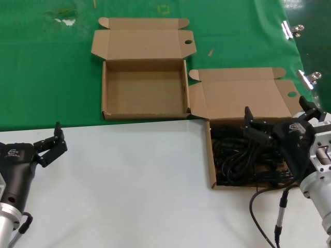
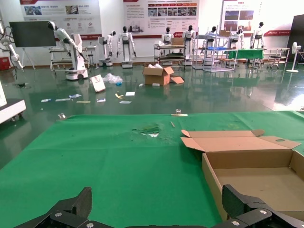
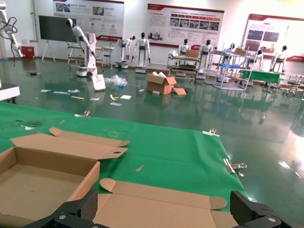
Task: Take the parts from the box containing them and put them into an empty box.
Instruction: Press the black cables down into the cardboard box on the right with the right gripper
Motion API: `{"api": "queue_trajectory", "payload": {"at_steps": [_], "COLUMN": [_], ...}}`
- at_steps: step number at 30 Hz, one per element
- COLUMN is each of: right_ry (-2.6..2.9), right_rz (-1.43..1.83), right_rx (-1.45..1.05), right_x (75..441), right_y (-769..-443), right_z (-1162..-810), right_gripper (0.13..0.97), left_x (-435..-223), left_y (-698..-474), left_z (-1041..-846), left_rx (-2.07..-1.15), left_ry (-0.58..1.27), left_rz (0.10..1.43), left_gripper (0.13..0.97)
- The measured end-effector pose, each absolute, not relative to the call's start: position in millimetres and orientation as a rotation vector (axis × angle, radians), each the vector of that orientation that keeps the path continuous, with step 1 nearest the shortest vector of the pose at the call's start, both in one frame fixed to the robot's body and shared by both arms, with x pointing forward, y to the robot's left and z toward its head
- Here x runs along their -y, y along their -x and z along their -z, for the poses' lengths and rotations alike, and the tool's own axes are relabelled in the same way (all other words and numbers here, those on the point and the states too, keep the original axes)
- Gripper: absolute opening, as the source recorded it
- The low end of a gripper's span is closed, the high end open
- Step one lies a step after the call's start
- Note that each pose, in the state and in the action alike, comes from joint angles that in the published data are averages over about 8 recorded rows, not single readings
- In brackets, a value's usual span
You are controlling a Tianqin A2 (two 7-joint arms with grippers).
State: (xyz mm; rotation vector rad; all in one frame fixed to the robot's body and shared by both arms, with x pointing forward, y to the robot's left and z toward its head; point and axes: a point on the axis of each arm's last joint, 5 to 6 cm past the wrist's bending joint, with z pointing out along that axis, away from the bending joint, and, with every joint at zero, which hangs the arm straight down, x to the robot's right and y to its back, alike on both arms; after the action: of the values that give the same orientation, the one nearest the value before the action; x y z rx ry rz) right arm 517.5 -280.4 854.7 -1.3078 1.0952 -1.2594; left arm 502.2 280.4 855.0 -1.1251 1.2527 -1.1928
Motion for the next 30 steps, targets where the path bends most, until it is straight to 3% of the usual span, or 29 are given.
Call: {"api": "queue_trajectory", "payload": {"at_steps": [30], "right_ry": [1.308], "right_rz": [1.259], "right_rx": [-1.095], "right_x": [280.4], "right_y": [-517.5], "right_z": [-854.7], "right_gripper": [0.966], "left_x": [-280.4], "left_y": [-502.2], "left_z": [-855.0], "left_rx": [-1.253], "left_ry": [1.125], "left_rz": [1.193], "left_gripper": [0.938]}}
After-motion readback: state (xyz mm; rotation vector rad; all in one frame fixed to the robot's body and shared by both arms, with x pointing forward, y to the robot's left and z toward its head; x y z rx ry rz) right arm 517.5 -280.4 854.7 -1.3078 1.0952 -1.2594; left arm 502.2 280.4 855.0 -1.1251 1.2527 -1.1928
